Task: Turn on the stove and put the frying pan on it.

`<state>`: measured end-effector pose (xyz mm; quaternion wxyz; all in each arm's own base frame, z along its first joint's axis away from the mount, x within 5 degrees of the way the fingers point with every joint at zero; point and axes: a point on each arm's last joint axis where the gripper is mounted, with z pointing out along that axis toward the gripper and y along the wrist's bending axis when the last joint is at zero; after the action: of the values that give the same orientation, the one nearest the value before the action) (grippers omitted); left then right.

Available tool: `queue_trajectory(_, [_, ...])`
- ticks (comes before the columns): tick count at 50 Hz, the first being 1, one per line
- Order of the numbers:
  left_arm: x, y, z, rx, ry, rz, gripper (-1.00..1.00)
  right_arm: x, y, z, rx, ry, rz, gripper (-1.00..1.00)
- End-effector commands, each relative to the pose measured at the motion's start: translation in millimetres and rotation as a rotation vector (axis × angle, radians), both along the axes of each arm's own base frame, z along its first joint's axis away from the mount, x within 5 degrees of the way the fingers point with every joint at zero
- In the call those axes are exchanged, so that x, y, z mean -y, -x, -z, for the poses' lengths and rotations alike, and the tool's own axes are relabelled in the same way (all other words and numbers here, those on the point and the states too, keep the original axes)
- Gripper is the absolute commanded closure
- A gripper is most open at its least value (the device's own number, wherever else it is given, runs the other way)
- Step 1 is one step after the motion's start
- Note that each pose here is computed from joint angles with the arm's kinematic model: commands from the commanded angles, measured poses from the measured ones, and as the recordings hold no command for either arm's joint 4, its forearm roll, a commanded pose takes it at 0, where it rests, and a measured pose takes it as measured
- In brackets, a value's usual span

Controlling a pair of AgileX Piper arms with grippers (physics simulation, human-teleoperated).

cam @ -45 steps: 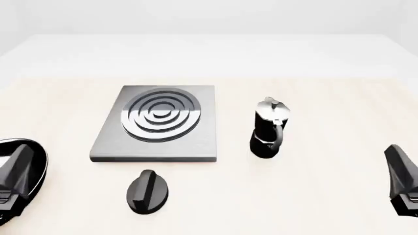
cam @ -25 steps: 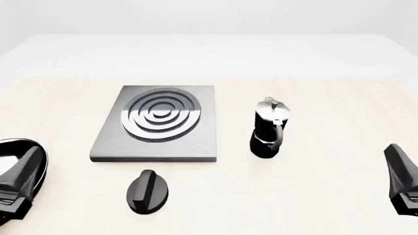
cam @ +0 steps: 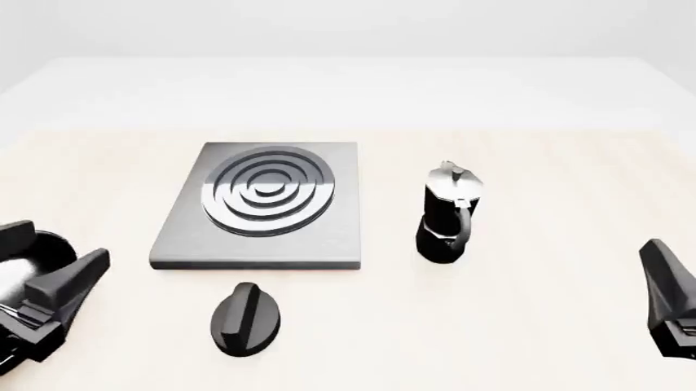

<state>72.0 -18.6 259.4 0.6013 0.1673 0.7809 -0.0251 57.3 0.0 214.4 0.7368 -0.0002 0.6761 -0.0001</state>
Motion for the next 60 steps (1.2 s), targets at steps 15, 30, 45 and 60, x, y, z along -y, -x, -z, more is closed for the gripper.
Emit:
queue_trajectory(15, [20,-18,19,-0.191,0.016,0.127,-1.0,0,0,0,0.0,0.0,0.0,-1.0])
queue_trajectory(30, [36,-29,42,-0.255,0.037,0.191,-1.0,0,0,0,0.0,0.0,0.0,-1.0])
queue_trajectory(45, [50,-34,60,-0.316,0.044,0.244,-1.0,0,0,0,0.0,0.0,0.0,-1.0])
queue_trajectory(60, [62,-39,70,-0.354,0.045,0.285,-1.0,0,0,0,0.001,0.0,0.0,-1.0])
